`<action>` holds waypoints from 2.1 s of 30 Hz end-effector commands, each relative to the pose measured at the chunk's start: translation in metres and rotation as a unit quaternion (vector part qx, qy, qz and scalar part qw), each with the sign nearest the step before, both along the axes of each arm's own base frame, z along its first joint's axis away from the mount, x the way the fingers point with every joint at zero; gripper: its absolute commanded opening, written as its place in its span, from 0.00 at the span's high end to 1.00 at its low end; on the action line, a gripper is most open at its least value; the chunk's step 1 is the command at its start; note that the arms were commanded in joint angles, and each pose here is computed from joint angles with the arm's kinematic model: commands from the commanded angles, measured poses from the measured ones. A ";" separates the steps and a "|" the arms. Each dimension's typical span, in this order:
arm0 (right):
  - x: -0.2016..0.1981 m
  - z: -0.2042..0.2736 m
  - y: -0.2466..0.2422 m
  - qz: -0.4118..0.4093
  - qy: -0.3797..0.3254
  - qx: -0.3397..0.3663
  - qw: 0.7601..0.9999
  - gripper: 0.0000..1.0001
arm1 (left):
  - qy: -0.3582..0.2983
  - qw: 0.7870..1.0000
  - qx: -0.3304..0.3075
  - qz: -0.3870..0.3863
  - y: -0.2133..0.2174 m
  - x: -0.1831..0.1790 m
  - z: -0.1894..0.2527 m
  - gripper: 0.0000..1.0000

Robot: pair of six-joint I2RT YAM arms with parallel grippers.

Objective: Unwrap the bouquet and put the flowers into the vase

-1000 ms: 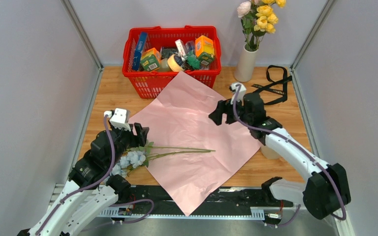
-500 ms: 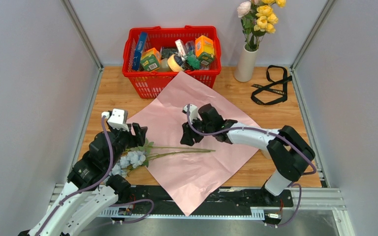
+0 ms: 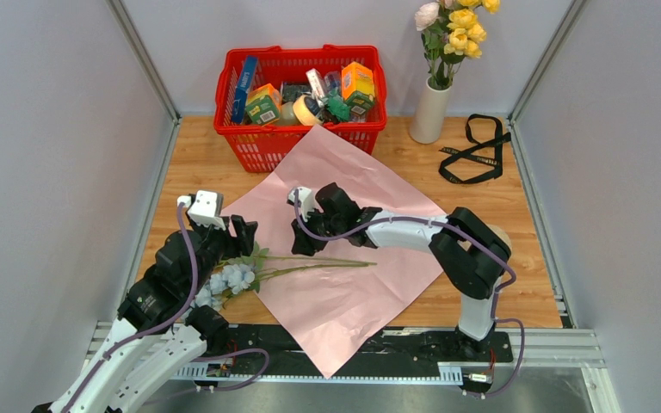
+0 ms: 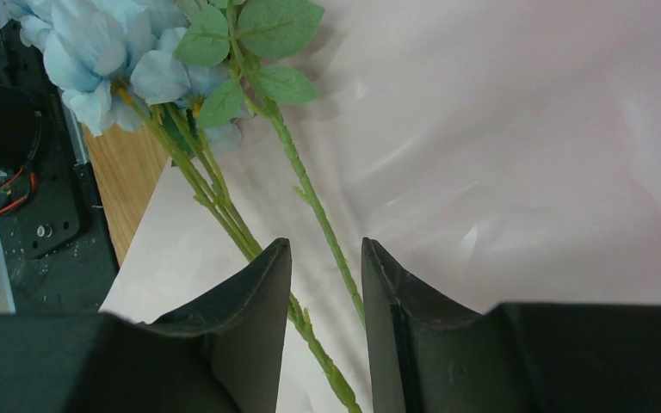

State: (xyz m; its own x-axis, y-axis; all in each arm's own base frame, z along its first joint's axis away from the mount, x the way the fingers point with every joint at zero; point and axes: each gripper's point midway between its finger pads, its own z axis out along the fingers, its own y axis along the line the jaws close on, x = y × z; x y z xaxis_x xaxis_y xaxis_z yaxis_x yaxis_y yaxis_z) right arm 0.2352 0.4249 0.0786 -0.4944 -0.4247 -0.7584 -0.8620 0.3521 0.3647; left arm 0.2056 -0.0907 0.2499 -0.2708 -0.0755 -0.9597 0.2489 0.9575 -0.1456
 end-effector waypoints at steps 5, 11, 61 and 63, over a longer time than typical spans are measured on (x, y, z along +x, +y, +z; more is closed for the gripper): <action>0.005 0.002 0.029 0.029 -0.035 0.013 0.999 0.63 | -0.014 1.000 -0.005 0.007 0.003 0.001 0.007 0.25; 0.002 -0.011 0.038 0.039 -0.043 -0.001 0.998 0.64 | -0.014 1.000 -0.006 0.007 0.003 0.000 0.008 0.25; 0.031 0.143 0.041 -0.011 -0.305 0.074 0.949 1.00 | -0.014 1.000 -0.006 0.003 0.002 0.000 0.007 0.25; 0.032 0.152 0.036 -0.017 -0.311 0.083 0.947 1.00 | -0.013 1.000 -0.007 0.002 0.002 0.000 0.007 0.25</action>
